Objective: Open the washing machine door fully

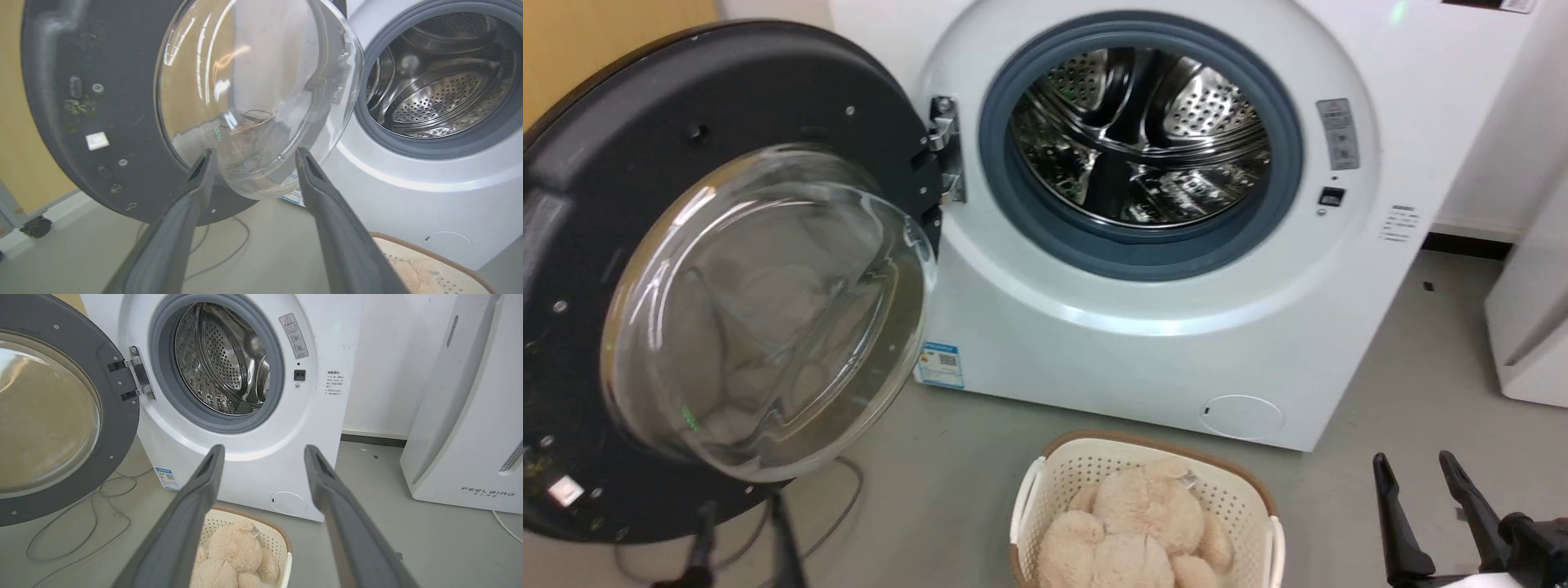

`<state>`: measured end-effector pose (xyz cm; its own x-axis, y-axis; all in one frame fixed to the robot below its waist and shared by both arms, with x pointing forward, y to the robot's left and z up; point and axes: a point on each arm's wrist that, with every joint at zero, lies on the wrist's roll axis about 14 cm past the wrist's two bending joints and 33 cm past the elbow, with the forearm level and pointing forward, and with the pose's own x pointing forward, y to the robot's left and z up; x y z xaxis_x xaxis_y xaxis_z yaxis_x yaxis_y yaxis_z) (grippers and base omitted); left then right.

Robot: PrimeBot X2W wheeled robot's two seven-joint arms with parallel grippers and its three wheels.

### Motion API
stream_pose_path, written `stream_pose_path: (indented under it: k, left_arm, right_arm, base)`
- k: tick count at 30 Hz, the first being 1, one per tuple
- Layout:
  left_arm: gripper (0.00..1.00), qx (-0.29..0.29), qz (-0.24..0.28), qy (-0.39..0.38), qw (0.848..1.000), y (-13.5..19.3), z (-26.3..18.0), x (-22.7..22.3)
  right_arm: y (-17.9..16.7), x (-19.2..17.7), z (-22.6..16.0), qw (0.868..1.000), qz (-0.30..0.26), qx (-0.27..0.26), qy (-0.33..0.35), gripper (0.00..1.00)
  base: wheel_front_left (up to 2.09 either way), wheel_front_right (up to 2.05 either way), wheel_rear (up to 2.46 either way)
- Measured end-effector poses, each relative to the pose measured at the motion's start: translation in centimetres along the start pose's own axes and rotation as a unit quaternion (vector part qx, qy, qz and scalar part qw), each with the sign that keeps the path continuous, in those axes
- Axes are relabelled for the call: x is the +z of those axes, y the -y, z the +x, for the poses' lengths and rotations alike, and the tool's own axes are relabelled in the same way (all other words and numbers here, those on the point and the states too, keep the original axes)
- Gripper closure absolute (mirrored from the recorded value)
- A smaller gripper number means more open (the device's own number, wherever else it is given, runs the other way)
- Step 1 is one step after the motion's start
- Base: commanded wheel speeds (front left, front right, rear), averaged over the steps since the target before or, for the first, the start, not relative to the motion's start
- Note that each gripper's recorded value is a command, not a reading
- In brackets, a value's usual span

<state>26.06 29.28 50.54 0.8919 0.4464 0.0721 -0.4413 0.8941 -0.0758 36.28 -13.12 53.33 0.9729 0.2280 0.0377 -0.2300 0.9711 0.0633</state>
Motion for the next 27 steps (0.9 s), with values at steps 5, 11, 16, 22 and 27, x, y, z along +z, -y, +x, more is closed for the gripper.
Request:
stream_pose_path:
  k: [5,11,16,22,27]
  left_arm:
    - [0.0,-0.057,-0.007,-0.01,0.998,3.7,0.2,-0.2]
    - [0.0,-0.131,0.013,-0.013,0.991,7.6,0.6,-0.1]
    - [0.0,-0.175,0.023,-0.019,0.984,10.2,0.9,-0.4]
    - [0.0,-0.211,0.041,-0.028,0.976,12.1,1.0,-1.2]
    - [0.0,-0.227,0.045,-0.032,0.972,13.2,0.9,-1.5]
  right_arm:
    - [0.7,0.5,-0.9,1.0,-0.005,-0.013,0.005,0.0]
    - [1.7,0.8,-2.4,0.999,-0.009,-0.035,0.003,0.0]
    - [2.6,0.6,-3.4,0.999,-0.009,-0.052,-0.002,0.0]
    - [3.4,0.0,-4.6,0.997,-0.007,-0.071,-0.012,0.0]
    - [3.8,-0.3,-4.9,0.997,-0.006,-0.078,-0.016,0.0]
  base:
    - [0.0,0.0,0.0]
    - [0.0,0.0,0.0]
    - [0.0,0.0,0.0]
    - [0.0,0.0,0.0]
    - [0.0,0.0,0.0]
